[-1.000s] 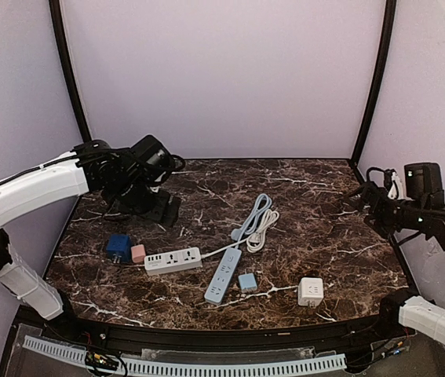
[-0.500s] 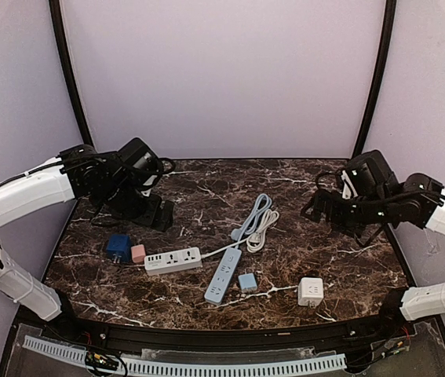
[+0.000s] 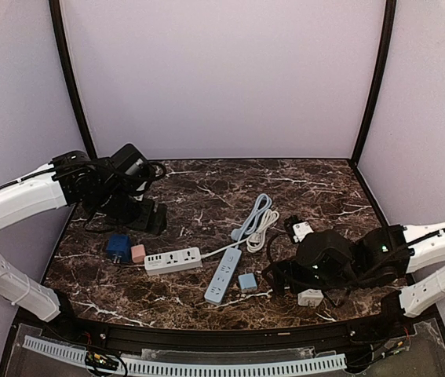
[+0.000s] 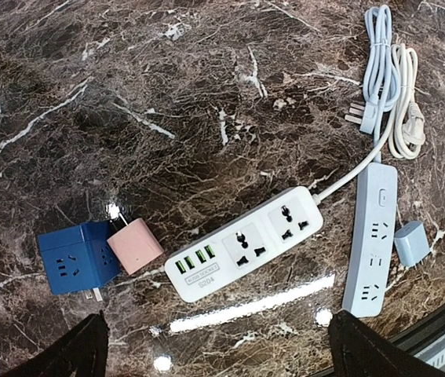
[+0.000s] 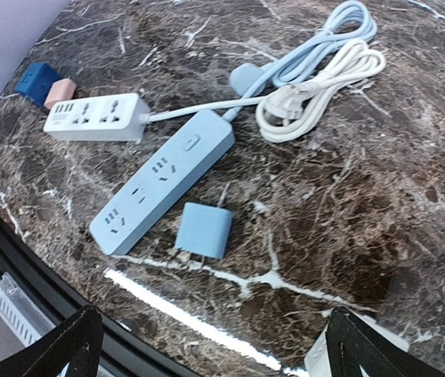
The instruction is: Insert the plug
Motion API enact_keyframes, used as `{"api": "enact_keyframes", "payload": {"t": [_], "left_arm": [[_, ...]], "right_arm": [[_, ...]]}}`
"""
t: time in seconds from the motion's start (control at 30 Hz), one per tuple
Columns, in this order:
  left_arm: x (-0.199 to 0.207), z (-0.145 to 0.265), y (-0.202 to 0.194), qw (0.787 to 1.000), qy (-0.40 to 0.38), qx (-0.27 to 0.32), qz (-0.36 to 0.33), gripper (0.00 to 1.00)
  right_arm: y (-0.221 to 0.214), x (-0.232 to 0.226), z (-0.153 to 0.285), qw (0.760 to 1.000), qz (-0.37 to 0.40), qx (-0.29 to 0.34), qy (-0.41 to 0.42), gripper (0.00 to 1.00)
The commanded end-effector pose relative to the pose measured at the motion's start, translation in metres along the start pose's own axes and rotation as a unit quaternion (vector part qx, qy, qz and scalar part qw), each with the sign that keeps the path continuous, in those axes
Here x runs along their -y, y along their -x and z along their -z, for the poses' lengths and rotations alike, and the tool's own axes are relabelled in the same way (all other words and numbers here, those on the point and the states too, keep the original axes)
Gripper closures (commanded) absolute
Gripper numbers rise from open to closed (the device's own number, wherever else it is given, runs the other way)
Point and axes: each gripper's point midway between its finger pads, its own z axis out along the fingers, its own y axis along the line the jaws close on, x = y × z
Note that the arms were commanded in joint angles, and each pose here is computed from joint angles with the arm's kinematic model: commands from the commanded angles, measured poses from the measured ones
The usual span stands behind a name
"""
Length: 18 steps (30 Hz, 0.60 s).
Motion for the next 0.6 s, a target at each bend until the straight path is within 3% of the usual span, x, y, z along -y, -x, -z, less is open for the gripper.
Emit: {"api": "enact_keyframes", "payload": {"t": [0.0,0.3,0.57], "left_arm": [[0.008,0.005,0.001,1.0,-0.03,0.006,-0.001,0.01],[0.026,0.005,0.004,0.997,-0.065,-0.02,-0.035,0.02],[0.012,0.006,-0.002,0.996,-0.072,-0.034,-0.033,0.03]], "right_arm": [[-0.021,-0.025,-0.004,1.0,0.01,0.012,0.02,0.01],[-0.059,-0.08,-0.049,0.996,0.082,-0.028,-0.028,0.01],[-0.068,-0.063,-0.078,0.995,0.011,-0.075,-0.068,0.02]]}}
